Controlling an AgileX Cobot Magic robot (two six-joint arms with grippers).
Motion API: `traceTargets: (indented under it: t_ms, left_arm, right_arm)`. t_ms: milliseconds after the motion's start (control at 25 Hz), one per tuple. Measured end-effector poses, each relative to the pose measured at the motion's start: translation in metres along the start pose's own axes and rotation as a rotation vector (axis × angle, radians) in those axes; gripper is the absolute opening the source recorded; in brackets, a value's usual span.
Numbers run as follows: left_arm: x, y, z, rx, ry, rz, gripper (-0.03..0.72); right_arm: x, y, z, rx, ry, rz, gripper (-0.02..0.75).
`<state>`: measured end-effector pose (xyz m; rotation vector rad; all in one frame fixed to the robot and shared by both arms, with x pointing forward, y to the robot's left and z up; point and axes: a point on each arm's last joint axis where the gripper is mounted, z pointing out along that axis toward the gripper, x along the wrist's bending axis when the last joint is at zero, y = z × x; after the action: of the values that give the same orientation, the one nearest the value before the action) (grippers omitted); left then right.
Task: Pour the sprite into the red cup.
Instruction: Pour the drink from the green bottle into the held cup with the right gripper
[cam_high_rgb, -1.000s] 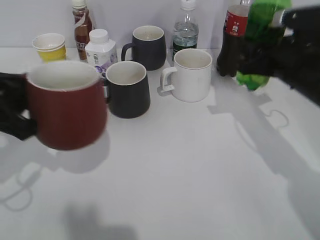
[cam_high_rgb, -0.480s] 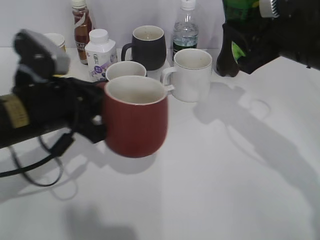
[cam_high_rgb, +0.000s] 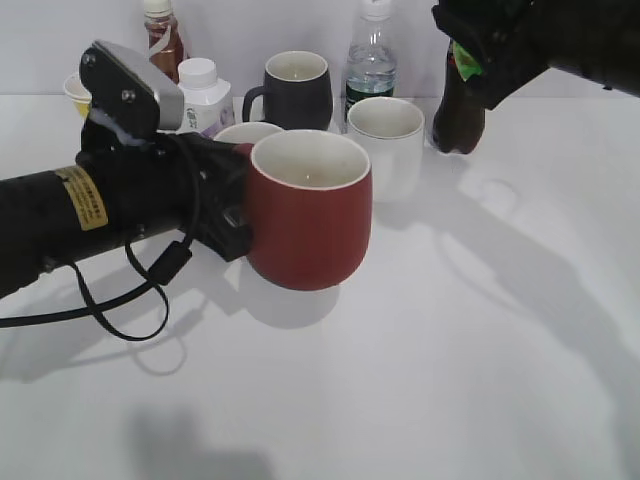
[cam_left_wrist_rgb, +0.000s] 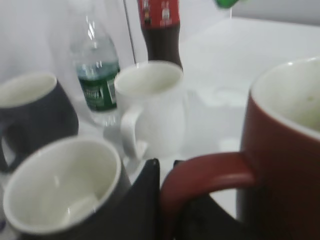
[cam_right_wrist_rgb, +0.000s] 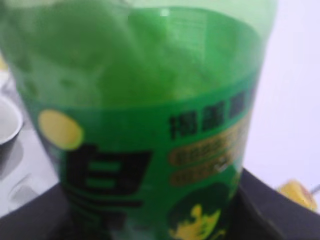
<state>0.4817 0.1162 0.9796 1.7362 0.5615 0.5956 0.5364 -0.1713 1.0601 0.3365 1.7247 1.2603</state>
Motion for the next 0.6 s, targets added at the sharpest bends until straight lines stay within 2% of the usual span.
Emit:
traceTargets:
  t_ms: [600]
  left_arm:
    - [-0.003, -0.007, 0.006, -0.016, -0.04, 0.012, 0.047]
  right_arm:
    - [0.011, 0.002, 0.001, -0.024, 0.144, -0.3, 0.417]
